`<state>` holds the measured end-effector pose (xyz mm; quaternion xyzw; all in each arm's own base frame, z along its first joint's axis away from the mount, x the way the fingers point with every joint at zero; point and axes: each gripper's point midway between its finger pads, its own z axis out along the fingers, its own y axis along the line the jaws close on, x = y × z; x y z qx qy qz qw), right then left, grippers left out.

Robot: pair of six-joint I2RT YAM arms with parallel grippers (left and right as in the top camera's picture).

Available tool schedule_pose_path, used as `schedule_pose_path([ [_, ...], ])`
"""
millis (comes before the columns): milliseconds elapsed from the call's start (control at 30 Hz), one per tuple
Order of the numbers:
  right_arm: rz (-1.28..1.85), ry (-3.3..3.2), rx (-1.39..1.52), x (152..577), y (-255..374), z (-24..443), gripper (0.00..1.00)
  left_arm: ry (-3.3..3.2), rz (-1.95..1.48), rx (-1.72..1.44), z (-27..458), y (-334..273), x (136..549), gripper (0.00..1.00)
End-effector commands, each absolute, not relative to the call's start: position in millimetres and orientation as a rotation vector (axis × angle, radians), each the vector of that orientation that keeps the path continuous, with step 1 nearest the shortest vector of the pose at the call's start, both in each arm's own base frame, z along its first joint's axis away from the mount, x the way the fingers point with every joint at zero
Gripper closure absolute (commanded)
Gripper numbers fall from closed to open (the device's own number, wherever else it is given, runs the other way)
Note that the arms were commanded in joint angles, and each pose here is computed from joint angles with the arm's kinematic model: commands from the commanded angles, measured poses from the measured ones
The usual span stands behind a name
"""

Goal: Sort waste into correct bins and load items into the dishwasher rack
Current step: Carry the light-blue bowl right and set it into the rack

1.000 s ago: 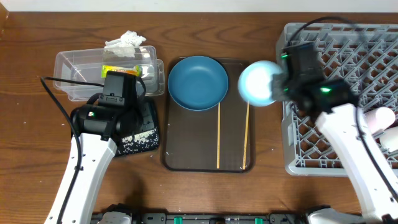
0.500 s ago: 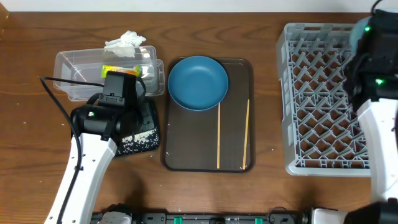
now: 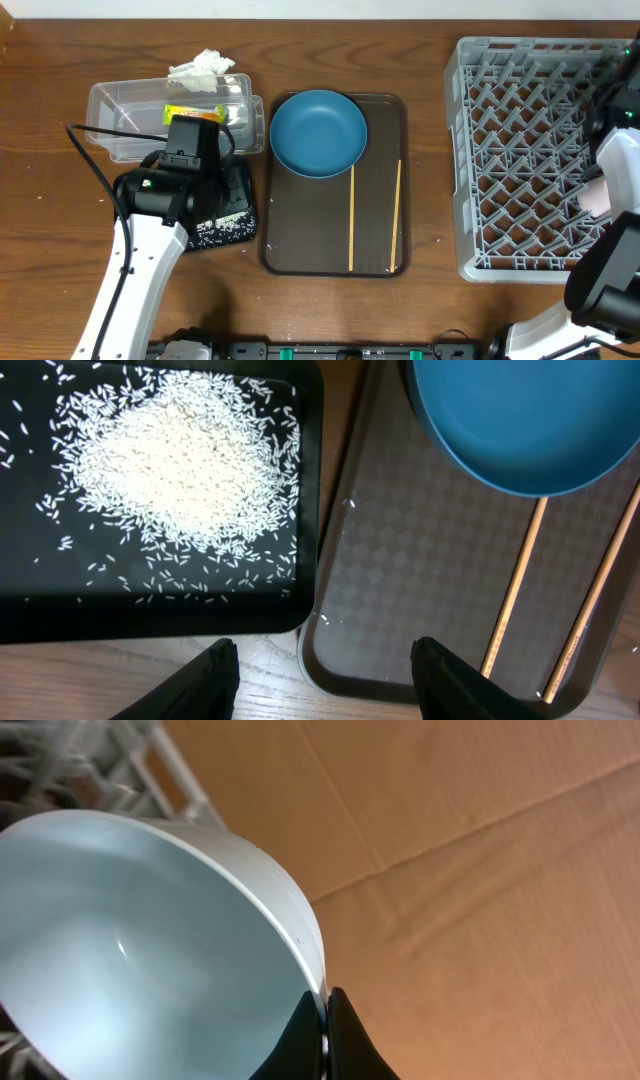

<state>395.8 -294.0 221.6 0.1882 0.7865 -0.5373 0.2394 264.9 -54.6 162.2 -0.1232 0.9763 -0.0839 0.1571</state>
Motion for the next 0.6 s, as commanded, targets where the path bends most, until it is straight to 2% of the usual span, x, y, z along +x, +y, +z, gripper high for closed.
schedule_pose_path([
  [0, -1.567, 2.142, 0.559, 387, -305, 222, 0.99, 2.795, -0.229, -0.344, 162, -53, 266, 0.42],
  [333, -1.637, 2.179, 0.610, 377, -330, 194, 0.99, 2.795, -0.231, -0.360, 162, -53, 266, 0.42],
  [567, -1.503, 2.224, 0.591, 389, -317, 175, 0.99, 2.793, -0.232, -0.365, 162, -53, 266, 0.42],
])
